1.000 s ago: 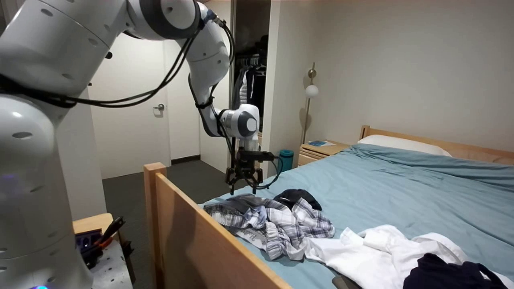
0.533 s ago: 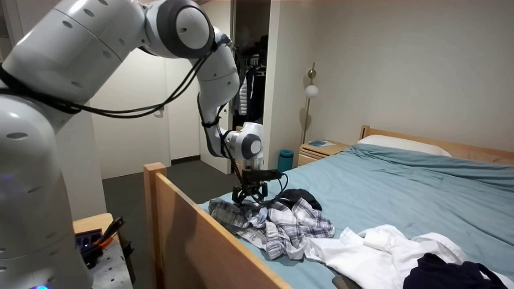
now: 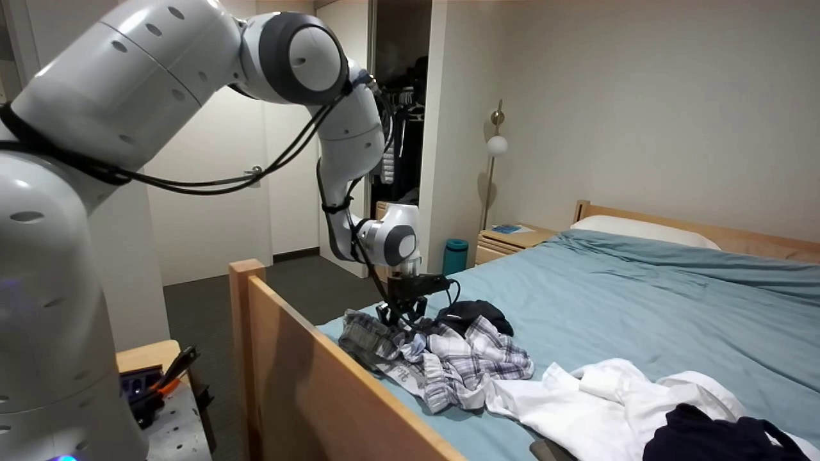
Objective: Put the checked object on top of the white cloth
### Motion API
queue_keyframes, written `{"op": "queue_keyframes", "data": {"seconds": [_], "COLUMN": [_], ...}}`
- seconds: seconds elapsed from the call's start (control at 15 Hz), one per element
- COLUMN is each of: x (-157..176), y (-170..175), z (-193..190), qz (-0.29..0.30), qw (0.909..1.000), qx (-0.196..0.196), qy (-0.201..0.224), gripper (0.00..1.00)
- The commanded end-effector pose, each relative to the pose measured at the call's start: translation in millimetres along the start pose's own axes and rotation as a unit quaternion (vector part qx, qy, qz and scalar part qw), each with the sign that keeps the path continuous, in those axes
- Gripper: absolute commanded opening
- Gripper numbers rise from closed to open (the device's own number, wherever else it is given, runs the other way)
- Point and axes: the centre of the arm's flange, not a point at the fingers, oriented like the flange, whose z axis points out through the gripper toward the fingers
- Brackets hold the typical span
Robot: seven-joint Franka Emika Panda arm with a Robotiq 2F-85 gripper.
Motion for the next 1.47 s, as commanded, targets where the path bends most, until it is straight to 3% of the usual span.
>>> {"op": "queue_keyframes", "data": {"seconds": [0.0,0.2,0.27,0.53,0.73,1.0,1.4], "x": [-9,-19,-23,-60,-101,-171,-301], "y": [5,16,20,53,93,147,204], "z": [-9,-20,-26,-85,-144,-227,-339], "qz": [0.019,0.052,0.064,0.14,0.196,0.277,0.419], "qw": [0.9994,0.9979,0.997,0.9856,0.9706,0.9372,0.8641], "qx": [-0.018,-0.015,-0.015,-0.075,-0.126,-0.202,-0.276], "qy": [0.021,0.036,0.041,0.058,0.062,0.062,0.044], "gripper": [0.21,0.03,0.01,0.02,0.02,0.02,0.02]}}
